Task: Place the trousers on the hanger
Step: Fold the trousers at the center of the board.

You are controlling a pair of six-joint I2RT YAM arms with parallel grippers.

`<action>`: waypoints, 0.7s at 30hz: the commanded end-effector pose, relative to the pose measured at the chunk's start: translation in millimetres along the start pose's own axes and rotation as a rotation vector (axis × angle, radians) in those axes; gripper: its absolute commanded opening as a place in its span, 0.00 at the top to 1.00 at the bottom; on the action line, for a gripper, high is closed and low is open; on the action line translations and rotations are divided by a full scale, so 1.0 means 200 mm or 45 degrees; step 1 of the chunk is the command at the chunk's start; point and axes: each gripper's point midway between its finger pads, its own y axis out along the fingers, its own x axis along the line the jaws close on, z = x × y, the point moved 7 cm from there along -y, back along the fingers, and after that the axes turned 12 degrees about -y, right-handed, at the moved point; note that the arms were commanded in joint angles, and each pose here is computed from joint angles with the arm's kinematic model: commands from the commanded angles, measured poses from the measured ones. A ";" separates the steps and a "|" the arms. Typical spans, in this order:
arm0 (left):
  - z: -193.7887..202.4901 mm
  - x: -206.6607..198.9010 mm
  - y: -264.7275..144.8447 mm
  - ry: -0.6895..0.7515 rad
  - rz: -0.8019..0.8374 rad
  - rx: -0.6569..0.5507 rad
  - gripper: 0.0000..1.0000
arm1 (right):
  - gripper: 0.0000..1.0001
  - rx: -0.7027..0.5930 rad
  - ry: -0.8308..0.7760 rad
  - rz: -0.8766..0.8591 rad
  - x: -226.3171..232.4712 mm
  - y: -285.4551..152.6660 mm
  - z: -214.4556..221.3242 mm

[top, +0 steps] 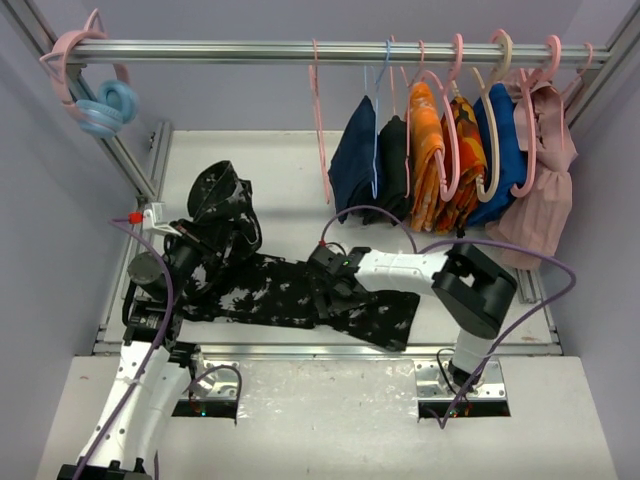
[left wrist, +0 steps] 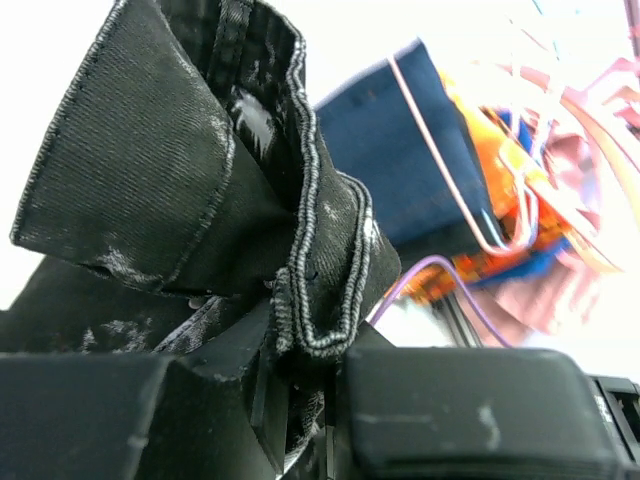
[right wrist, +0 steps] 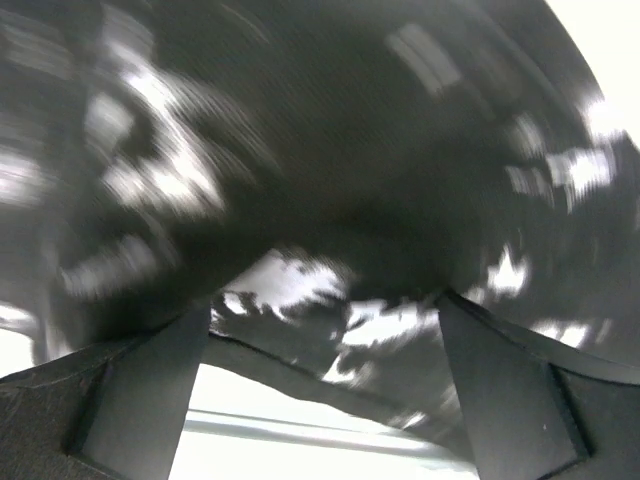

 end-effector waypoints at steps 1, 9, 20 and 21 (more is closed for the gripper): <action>-0.17 -0.20 -0.02 0.149 0.131 -0.191 1.00 | 0.02 -0.002 -0.095 -0.055 0.20 0.14 -0.11; -0.11 -0.21 0.02 0.197 0.236 -0.069 1.00 | 0.01 -0.017 -0.136 0.062 0.09 0.08 -0.10; 0.30 -0.22 0.02 0.217 0.393 0.128 1.00 | 0.01 -0.172 -0.222 -0.069 -0.20 -0.12 0.09; 0.33 -0.21 0.02 0.226 0.368 0.116 1.00 | 0.01 -0.205 -0.218 -0.099 -0.20 -0.16 0.09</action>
